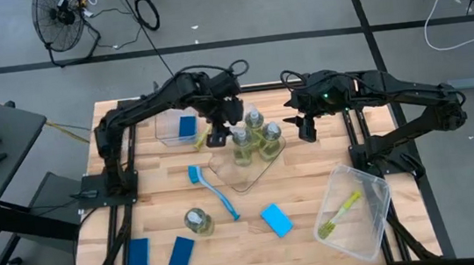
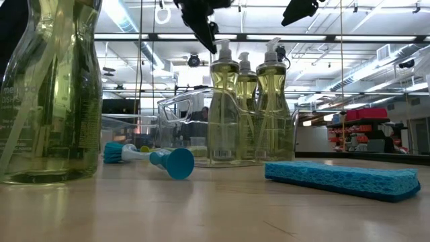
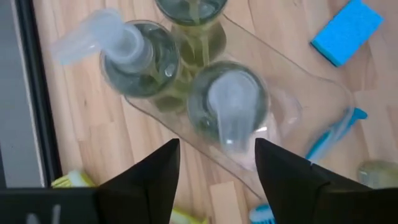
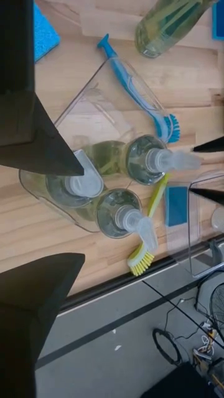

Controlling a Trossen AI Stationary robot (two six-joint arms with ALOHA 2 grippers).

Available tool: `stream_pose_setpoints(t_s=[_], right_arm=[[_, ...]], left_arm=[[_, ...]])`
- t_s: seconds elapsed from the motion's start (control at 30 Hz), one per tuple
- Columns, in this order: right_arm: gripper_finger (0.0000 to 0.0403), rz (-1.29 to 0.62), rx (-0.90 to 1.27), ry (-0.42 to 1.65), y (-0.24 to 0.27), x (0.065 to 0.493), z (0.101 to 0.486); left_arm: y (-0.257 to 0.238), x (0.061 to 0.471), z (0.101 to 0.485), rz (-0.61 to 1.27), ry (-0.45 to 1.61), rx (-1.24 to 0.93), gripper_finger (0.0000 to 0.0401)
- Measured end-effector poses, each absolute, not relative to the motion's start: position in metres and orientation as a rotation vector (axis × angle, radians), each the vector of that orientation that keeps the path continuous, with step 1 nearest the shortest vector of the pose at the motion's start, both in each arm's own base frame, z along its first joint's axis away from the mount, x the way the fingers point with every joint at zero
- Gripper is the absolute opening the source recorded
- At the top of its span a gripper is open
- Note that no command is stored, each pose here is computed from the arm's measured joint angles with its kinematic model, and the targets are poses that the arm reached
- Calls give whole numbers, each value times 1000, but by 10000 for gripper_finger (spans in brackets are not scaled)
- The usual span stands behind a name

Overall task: Pick & Place Kitchen Sink Supplies
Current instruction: Put the dishwashing liquid bottle into the bottom transparent bin

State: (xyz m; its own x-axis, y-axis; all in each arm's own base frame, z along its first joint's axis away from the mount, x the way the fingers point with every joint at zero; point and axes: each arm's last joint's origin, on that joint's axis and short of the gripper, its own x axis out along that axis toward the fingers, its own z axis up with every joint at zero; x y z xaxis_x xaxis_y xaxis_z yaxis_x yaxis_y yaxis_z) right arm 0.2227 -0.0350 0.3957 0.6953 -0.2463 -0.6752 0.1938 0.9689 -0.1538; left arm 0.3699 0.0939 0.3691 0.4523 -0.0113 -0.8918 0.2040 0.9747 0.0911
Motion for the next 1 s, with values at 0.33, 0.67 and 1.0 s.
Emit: stream_pose_setpoints(t_s=[0.33,0.67,1.0], right_arm=[[214,-240,-60,762,-35,223,396],[214,-239,-59,762,-35,223,396],[214,-249,-33,758,-35,223,396]], left_arm=[[72,310,423,-128,1034,126,199],[33,270,446,-213,1059,114,199],[28,274,437,-251,1090,140,193]])
